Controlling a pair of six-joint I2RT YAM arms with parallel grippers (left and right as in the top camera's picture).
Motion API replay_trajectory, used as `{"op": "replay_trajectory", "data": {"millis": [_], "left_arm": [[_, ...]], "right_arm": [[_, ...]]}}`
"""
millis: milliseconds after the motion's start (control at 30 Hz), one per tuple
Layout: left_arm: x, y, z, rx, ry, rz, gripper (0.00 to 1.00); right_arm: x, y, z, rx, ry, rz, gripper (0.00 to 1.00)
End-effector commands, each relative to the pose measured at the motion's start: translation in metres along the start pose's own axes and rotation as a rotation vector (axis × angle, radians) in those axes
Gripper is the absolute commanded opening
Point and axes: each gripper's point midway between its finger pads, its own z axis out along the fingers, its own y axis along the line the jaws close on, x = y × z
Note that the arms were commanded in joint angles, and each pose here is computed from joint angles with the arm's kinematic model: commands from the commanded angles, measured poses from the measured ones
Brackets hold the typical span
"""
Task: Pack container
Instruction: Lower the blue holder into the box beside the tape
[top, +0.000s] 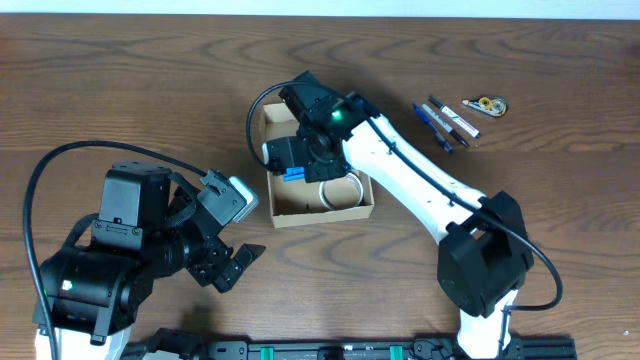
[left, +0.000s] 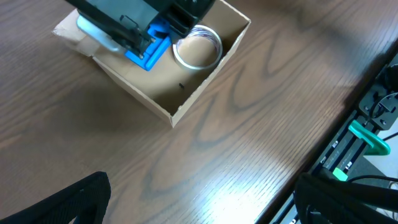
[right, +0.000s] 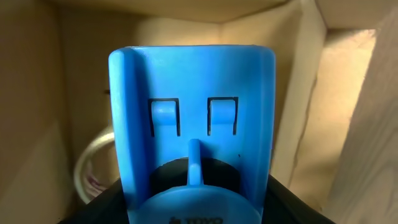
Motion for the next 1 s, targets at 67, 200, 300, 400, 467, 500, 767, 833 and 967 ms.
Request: {"op": "replay_trajectory", "data": {"millis": [67,200,300,400,467,500,767,833,967], "left_arm": [[-0.007,-0.001,-0.007,-0.001,-0.029,0.024,0.95],[-0.007,-0.001,-0.007,-0.001,-0.029,0.024,0.95],[-0.007,-0.001,-0.007,-0.001,-0.028,0.024,0.95],[-0.007,-0.001,-0.007,-0.001,-0.028,0.024,0.95],[-0.007,-0.001,-0.007,-0.001,-0.029,0.024,0.95],[-0.007,-0.001,-0.007,-0.001,-0.029,0.024,0.95],[-0.007,-0.001,-0.007,-0.001,-0.029,0.024,0.95],[-0.007,-0.001,-0.007,-0.001,-0.028,0.024,0.95],[-0.007,-0.001,-0.007,-0.001,-0.029,0.024,0.95]], "right_arm": [[0.010,0.003,0.030,-0.040,0.042,-0.015,0.37],[0.009,0.006,0.037,-0.055,0.048,-0.017,0.37],[0.006,0.006,0.037,-0.050,0.043,-0.022,0.36],[0.004,0.002,0.037,-0.036,0.035,-0.022,0.38],[0.003,-0.001,0.038,-0.025,0.029,-0.021,0.39],[0.002,-0.002,0.038,-0.018,0.026,-0.018,0.41],[0.000,-0.005,0.038,-0.007,0.019,-0.013,0.57],[0.000,-0.005,0.038,-0.006,0.019,-0.005,0.60],[-0.002,-0.004,0.038,-0.007,0.019,-0.002,0.65]]}}
